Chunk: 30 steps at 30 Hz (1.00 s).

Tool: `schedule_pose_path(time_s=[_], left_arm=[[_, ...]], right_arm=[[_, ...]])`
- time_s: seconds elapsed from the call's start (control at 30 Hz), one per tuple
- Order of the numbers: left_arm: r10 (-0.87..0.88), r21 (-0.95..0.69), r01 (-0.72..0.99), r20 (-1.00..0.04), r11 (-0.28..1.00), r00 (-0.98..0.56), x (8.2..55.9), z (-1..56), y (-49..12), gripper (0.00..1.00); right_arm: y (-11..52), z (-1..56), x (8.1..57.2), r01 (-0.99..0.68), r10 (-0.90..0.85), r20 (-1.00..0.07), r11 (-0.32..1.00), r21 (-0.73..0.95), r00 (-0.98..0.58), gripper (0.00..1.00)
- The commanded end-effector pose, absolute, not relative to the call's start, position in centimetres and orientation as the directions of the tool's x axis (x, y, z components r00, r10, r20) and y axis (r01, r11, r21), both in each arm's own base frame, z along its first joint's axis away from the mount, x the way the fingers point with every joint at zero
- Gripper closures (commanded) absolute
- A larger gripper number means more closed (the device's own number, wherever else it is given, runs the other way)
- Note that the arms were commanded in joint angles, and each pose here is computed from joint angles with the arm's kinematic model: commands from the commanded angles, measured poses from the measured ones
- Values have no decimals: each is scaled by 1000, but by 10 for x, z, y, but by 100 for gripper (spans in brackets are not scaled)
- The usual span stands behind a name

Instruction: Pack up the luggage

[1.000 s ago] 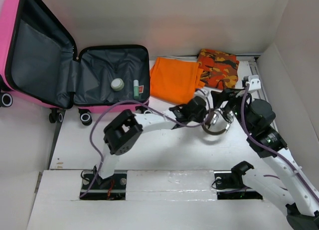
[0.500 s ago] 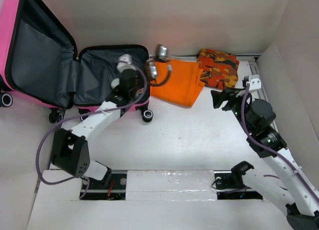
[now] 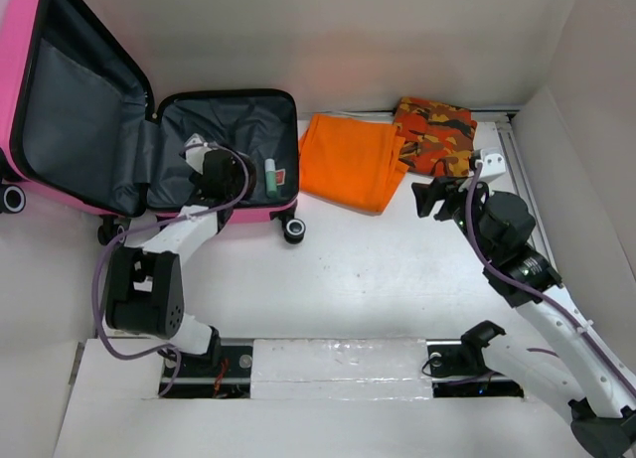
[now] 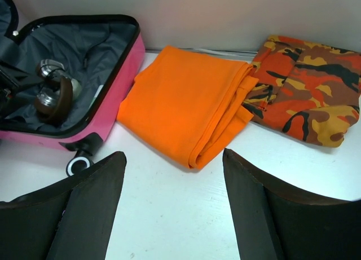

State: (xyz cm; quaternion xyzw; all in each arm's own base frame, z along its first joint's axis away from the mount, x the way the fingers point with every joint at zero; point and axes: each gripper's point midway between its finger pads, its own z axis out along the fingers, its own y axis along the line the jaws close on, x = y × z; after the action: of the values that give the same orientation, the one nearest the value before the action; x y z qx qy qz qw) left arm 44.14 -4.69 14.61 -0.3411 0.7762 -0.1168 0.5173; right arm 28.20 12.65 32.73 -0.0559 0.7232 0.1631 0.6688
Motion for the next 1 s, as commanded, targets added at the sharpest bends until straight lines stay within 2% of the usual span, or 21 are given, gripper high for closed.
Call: schedule_pose_path(time_s=[0.0,0.1,0.13,0.2,0.23,0.33,0.37,0.43,0.47,0.53,0.6,0.67,0.7,0.87,0.97], left_arm=[[-658,-625,-226,-743,747,-121,442,226,-83,27],[-608,-592,-139,-781,794,-145,421,243,-130,27],[-578,-579,-64,-789,813,-208,403,240,-173,27],[-596,-616,-19,-754,788,-275,387,232,-215,29],[-584,-633,27,-729,774,-357,372,216,-252,30],[-624,-694,-6,-643,720,-444,361,197,-295,31],[-612,-669,-64,-631,740,-477,357,169,-308,32],[-623,-670,-90,-621,737,-476,360,174,-328,32],[-581,-606,-138,-636,784,-509,353,145,-334,32],[-613,-598,-212,-617,773,-493,356,135,-342,32],[-640,-576,-298,-591,761,-492,370,112,-350,38],[-674,-579,-353,-572,735,-467,378,109,-344,41],[-680,-554,-396,-570,733,-461,385,90,-335,41],[-778,-636,-459,-423,620,-465,393,59,-329,41],[-813,-680,-465,-372,567,-447,396,42,-319,38]], right_arm=[[132,340,281,-328,158,-986,930,168,-57,25],[131,340,282,-319,159,-986,933,168,-56,25],[131,342,282,-320,163,-985,932,170,-48,25],[132,340,284,-319,159,-986,933,168,-56,25],[132,340,284,-319,159,-986,933,168,-56,25],[131,338,283,-319,159,-986,933,168,-56,25],[130,341,280,-321,165,-985,932,170,-45,25],[128,345,278,-323,171,-985,931,173,-35,25],[127,347,276,-324,175,-984,930,174,-27,25],[127,341,276,-321,166,-985,931,171,-43,25],[127,343,274,-322,179,-983,929,182,-38,25],[127,346,272,-332,183,-983,925,183,-32,25],[127,343,271,-331,178,-983,926,181,-41,25],[124,346,265,-329,183,-983,926,183,-33,25],[123,346,265,-329,174,-984,928,174,-29,23]])
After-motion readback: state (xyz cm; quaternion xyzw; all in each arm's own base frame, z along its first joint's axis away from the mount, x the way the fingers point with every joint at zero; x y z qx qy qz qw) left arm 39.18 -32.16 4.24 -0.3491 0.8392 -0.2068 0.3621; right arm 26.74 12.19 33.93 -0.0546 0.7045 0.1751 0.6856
